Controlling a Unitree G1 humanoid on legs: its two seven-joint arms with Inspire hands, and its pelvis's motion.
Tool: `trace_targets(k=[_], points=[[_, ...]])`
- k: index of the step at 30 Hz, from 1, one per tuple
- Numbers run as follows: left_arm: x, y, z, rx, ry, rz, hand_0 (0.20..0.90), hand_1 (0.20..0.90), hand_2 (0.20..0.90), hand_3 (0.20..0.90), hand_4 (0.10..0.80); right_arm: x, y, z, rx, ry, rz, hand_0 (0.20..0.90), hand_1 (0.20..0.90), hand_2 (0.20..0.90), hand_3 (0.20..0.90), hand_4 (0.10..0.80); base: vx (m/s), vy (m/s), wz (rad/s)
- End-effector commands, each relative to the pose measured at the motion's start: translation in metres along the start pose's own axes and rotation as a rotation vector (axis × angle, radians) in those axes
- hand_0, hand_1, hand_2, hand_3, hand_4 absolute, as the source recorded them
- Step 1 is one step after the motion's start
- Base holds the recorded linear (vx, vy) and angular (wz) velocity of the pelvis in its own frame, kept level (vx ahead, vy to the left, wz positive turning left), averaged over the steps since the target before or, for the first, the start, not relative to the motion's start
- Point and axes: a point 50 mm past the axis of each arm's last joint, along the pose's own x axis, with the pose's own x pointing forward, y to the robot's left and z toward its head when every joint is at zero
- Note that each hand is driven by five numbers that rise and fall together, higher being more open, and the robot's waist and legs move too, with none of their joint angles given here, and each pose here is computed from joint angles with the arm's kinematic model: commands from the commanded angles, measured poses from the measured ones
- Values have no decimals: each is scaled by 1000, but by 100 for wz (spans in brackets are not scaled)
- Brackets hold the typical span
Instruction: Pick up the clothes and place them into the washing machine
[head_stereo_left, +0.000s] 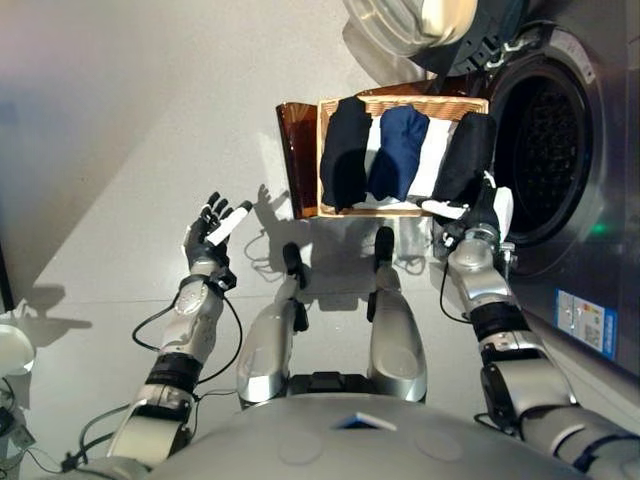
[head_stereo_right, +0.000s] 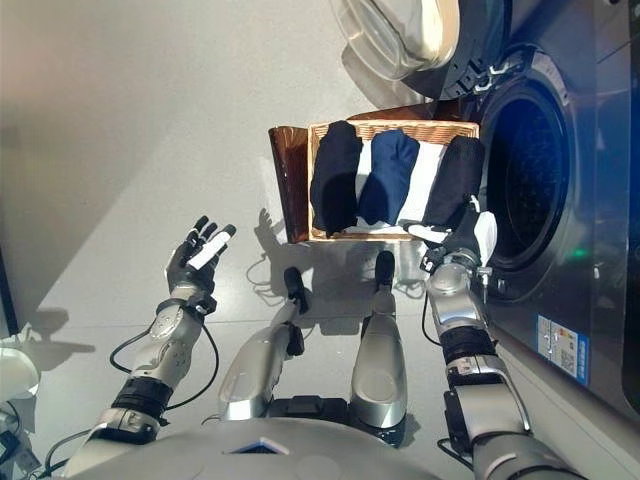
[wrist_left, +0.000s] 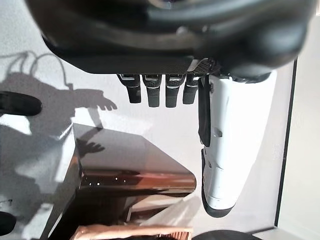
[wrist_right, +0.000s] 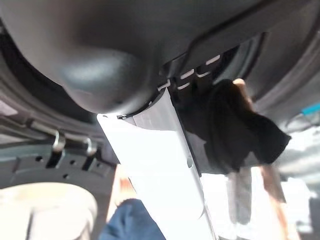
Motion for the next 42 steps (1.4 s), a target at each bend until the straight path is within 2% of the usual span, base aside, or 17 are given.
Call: trace_targets(k=[1,12,25,32,33,34,35,36,42], points=[[-1,13,25,47,-124,23,900,900,900,900,800,19,-27,39,-12,-129,-159,900,900,900,900,800,0,0,0],[-1,12,32,41,-154,0,900,900,900,900,800,44,-53,64,-131,-122,-248,900,900,900,900,800,0,0,0],[-3,1,49,21,-224,-65,900,900,900,900,800,55,-49,77,-240,-93,-183,900,900,900,900,800,0,1,0],[-7,-6,61,10,-274,-123,900,900,900,900,800,65,-64,81,-381,-47,-192,900,900,900,900,800,-2,3,2],[-8,-7,61,10,-275,-130,900,900,900,900,800,66,-67,80,-407,-39,-193,831,831,831,831,751,0,0,0],[-8,-7,61,13,-277,-137,900,900,900,900,800,68,-71,81,-432,-31,-197,496,496,496,496,512,-3,19,3],[-8,-8,62,14,-281,-143,900,900,900,900,800,69,-74,80,-456,-22,-199,433,433,433,433,467,0,0,0],[-8,-10,63,13,-284,-150,900,900,900,900,800,70,-78,81,-478,-17,-201,200,200,200,200,300,0,0,0],[-7,-14,65,15,-291,-168,900,900,900,900,800,71,-82,80,-535,-7,-196,200,200,200,200,300,1,4,1]])
